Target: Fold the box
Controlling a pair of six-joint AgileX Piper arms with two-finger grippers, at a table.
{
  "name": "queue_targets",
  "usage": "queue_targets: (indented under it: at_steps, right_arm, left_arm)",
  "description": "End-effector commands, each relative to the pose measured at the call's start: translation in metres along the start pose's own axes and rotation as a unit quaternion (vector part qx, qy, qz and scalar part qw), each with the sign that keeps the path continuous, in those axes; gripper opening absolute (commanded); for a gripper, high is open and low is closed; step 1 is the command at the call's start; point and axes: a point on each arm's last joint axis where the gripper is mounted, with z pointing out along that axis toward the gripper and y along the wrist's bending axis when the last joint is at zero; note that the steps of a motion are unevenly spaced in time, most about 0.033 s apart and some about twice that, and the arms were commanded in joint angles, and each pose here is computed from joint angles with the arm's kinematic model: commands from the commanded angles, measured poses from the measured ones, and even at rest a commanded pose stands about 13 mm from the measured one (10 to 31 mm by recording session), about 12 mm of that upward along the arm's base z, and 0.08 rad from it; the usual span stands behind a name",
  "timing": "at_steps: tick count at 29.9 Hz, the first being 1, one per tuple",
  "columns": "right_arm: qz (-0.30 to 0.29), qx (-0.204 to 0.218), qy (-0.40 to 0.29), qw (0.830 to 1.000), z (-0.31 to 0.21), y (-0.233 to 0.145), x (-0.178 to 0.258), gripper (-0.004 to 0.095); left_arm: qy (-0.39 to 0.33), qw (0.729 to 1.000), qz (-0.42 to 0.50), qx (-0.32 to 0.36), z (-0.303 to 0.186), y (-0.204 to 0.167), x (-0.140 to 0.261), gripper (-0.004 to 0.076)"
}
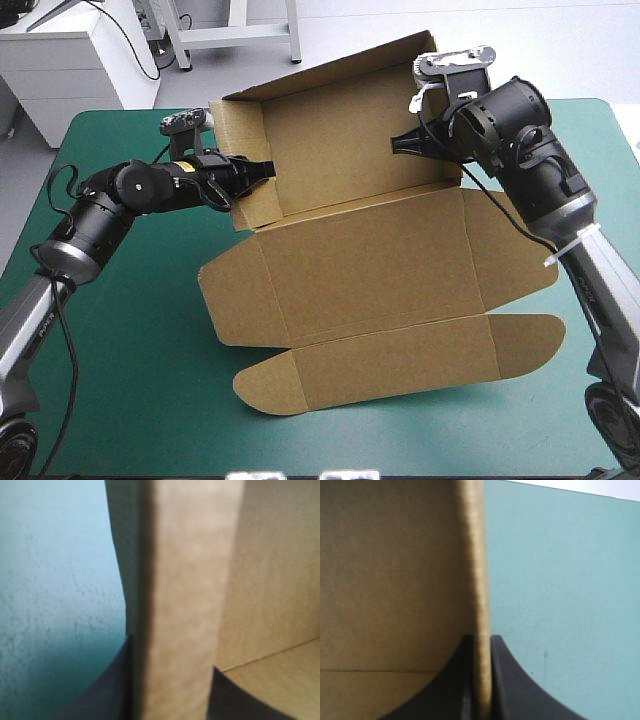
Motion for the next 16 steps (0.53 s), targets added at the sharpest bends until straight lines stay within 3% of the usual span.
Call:
queue_targets:
  at_steps: [1, 16]
  right_arm:
    - [0.021, 0.030, -0.011, 0.999, -0.001, -0.018, -0.006, -0.0020]
    - [0.011, 0.015, 0.018, 1.000, 0.020, -0.009, -0.003, -0.0020]
  left_arm:
    - [-0.037, 0.996, -0.037, 0.072, -0.031, -0.033, -0.013, -0.0008]
    - [-0.002, 0.998, -0.040, 0.054, -0.015, -0.025, -0.008, -0.0008]
